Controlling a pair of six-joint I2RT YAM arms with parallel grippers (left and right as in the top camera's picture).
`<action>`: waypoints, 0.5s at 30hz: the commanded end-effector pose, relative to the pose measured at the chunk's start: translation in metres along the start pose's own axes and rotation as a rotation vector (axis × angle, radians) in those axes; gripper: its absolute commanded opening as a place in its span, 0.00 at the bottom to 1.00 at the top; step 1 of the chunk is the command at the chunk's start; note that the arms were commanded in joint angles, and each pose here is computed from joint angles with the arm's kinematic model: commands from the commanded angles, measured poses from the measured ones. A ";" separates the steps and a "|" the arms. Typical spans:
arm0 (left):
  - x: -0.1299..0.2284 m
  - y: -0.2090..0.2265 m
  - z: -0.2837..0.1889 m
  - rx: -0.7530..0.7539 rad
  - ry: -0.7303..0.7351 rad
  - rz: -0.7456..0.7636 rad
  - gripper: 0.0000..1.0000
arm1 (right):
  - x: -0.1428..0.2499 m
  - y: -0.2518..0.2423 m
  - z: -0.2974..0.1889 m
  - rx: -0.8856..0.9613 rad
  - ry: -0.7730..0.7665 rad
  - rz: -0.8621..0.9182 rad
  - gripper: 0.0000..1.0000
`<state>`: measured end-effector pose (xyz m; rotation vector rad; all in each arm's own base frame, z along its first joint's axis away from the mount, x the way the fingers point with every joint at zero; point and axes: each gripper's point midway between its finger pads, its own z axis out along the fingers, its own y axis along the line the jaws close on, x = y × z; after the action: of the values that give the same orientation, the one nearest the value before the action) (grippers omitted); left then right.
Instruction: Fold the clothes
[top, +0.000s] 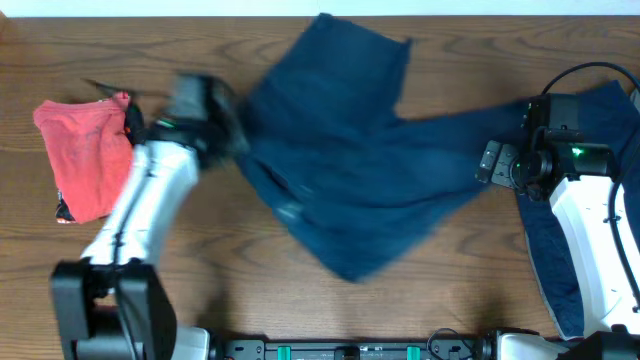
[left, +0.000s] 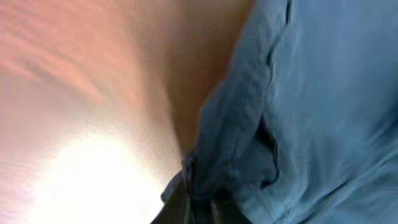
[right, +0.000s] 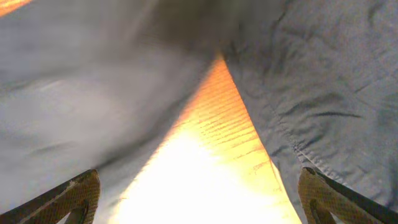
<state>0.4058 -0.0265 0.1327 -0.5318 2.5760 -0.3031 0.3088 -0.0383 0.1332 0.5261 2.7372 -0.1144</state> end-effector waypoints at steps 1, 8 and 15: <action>-0.042 0.026 -0.030 -0.039 -0.104 -0.019 0.75 | 0.000 -0.001 -0.002 -0.001 0.001 0.013 0.99; 0.062 0.037 -0.032 -0.023 0.326 -0.105 0.98 | 0.004 -0.002 0.002 0.003 0.013 0.013 0.99; 0.168 0.051 -0.036 -0.163 0.656 -0.177 0.98 | 0.007 -0.002 0.005 0.006 0.023 0.011 0.99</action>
<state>0.2602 -0.0349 0.0926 -0.7419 3.1322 -0.3616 0.3067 -0.0379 0.1309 0.5267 2.7465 -0.1143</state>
